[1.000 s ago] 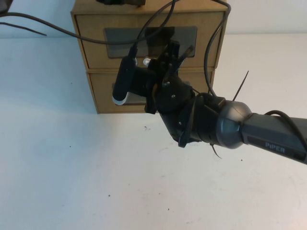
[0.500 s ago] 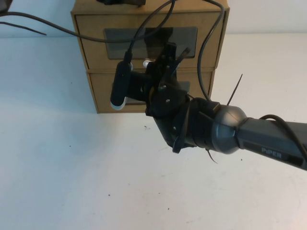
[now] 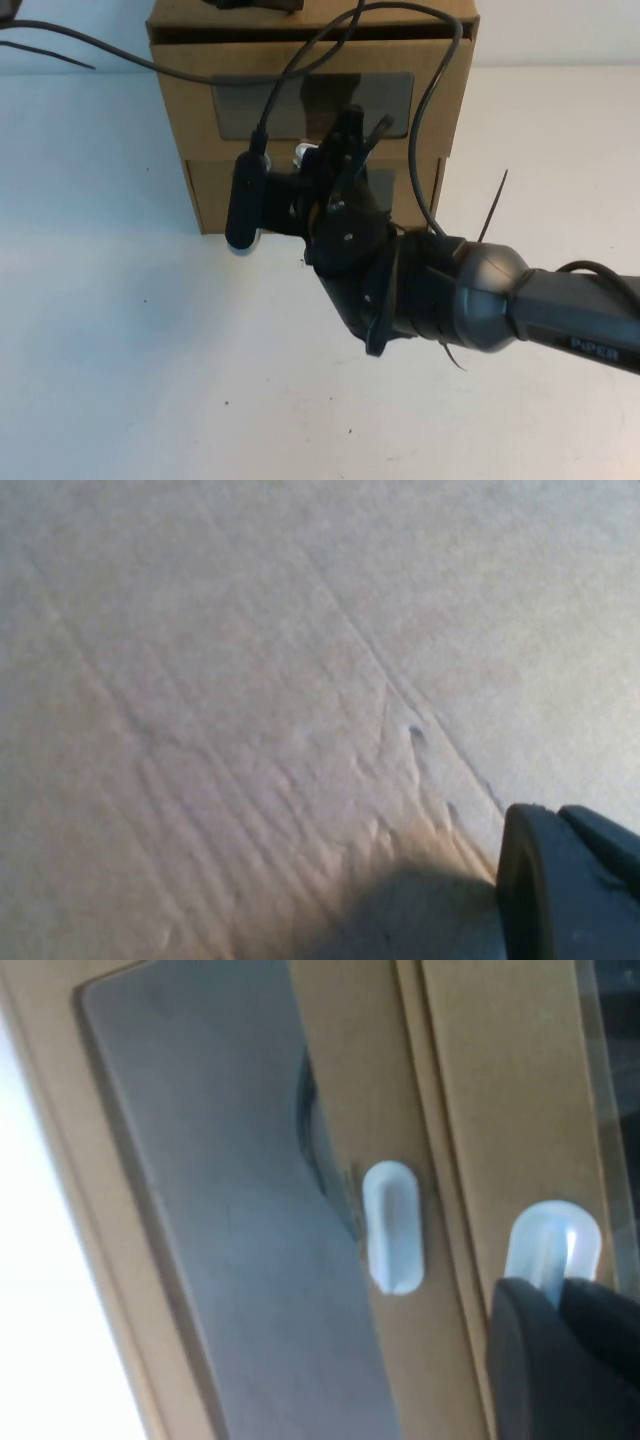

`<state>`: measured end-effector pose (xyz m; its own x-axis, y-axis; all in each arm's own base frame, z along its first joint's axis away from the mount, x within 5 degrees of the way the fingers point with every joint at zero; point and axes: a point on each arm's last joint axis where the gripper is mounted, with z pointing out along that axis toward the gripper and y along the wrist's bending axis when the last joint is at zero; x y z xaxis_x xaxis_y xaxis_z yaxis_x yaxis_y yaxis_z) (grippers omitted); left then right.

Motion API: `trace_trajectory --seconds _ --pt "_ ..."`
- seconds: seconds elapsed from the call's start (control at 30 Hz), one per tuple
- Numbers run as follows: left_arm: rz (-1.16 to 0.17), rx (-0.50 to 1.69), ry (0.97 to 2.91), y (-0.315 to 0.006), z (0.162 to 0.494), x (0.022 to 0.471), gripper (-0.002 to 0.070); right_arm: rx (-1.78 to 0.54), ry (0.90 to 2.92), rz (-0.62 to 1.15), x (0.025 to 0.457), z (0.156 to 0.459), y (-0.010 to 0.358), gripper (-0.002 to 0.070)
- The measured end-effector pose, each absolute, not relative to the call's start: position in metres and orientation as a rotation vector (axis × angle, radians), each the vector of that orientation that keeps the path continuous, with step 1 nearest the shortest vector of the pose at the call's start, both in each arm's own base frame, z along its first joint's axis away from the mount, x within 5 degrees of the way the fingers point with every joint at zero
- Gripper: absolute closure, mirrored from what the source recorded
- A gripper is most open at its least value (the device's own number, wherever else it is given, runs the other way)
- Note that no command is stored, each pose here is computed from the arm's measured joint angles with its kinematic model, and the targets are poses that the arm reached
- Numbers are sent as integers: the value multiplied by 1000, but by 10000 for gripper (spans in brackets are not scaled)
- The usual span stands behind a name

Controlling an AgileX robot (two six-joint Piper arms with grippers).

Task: Open the shoe box
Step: 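Pull the top drawer of the cardboard box fully open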

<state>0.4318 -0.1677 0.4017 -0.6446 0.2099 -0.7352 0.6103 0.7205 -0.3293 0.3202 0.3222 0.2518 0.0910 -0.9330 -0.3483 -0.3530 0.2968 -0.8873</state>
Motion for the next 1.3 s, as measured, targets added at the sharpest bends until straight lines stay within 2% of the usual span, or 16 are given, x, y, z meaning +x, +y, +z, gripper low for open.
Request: trace_trajectory --seconds 0.83,1.3 --pt "-767 590 2246 -168 402 431 679 -1337 1531 -584 203 256 322 668" --pt "-768 586 2247 -168 402 431 679 -1339 1607 -561 180 251 323 668"
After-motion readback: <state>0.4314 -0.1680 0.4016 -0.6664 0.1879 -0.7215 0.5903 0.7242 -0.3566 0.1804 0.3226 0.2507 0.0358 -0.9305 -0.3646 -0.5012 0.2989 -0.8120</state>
